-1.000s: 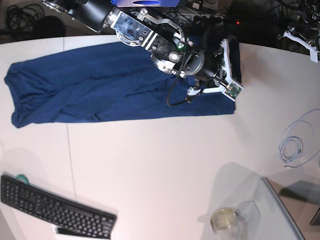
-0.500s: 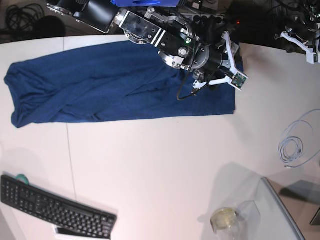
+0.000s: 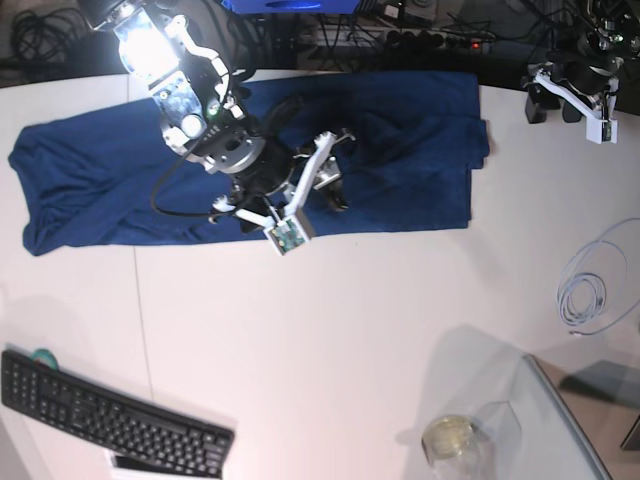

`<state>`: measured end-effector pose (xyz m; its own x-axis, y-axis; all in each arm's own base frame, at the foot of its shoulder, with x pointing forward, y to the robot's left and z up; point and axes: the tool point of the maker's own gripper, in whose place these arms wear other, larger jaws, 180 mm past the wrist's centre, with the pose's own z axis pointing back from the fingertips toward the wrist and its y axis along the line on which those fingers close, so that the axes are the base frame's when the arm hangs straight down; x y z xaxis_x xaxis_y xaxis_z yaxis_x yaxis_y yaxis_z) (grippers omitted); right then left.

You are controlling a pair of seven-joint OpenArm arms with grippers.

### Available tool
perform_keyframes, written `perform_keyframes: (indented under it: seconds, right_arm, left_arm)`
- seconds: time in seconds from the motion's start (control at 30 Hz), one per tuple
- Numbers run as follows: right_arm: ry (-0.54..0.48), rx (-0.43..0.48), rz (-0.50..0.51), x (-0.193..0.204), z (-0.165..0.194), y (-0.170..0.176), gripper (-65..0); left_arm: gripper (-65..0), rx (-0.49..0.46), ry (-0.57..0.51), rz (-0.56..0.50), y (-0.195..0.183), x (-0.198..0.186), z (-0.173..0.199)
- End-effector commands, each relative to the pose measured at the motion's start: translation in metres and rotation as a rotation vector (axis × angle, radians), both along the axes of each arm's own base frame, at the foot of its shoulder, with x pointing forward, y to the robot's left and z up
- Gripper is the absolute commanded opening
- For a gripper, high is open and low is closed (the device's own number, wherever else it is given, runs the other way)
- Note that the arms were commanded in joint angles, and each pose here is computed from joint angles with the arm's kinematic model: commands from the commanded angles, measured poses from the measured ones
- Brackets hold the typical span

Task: Layout the t-shirt on the table in an organized manner, then fold the t-shirt properly
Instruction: 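Grasp both ends of the folded shirt with both grippers and straighten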

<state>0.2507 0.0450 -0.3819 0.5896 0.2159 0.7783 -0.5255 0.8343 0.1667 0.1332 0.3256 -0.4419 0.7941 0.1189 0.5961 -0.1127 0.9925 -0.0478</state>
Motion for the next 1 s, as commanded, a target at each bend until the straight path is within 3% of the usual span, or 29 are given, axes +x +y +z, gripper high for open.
perform_keyframes:
  seconds: [0.0, 0.23, 0.37, 0.53, 0.8, 0.97]
  right_arm:
    - [-0.033, 0.028, -0.015, 0.005, 0.01, -0.002, -29.9]
    - [0.032, -0.026, -0.134, -0.005, -0.014, -0.053, -29.9]
    - [0.051, -0.042, -0.188, -0.008, -0.02, -0.072, -29.9]
    - [0.069, -0.056, -0.222, -0.012, -0.026, -0.086, -29.9]
    - [0.054, -0.046, -0.221, -0.013, -0.018, -0.084, -29.9]
    - [0.032, -0.038, -0.235, -0.012, -0.008, -0.088, -30.0]
  left_arm:
    - [-10.4, -0.001, -0.041, -0.02, -0.003, 0.01, 0.008]
    - [-12.5, -0.214, -0.1, -0.088, -0.066, 0.03, -0.005]
    - [-12.5, -0.253, -0.104, -0.116, -0.083, 0.042, -0.01]
    - [-12.5, -0.298, -0.119, -0.073, -0.082, 0.052, -0.024]
    - [-12.5, -0.394, -0.063, -0.121, -0.121, 0.055, -0.052]
    - [-13.3, -0.435, -0.028, -0.09, -0.125, 0.057, -0.068]
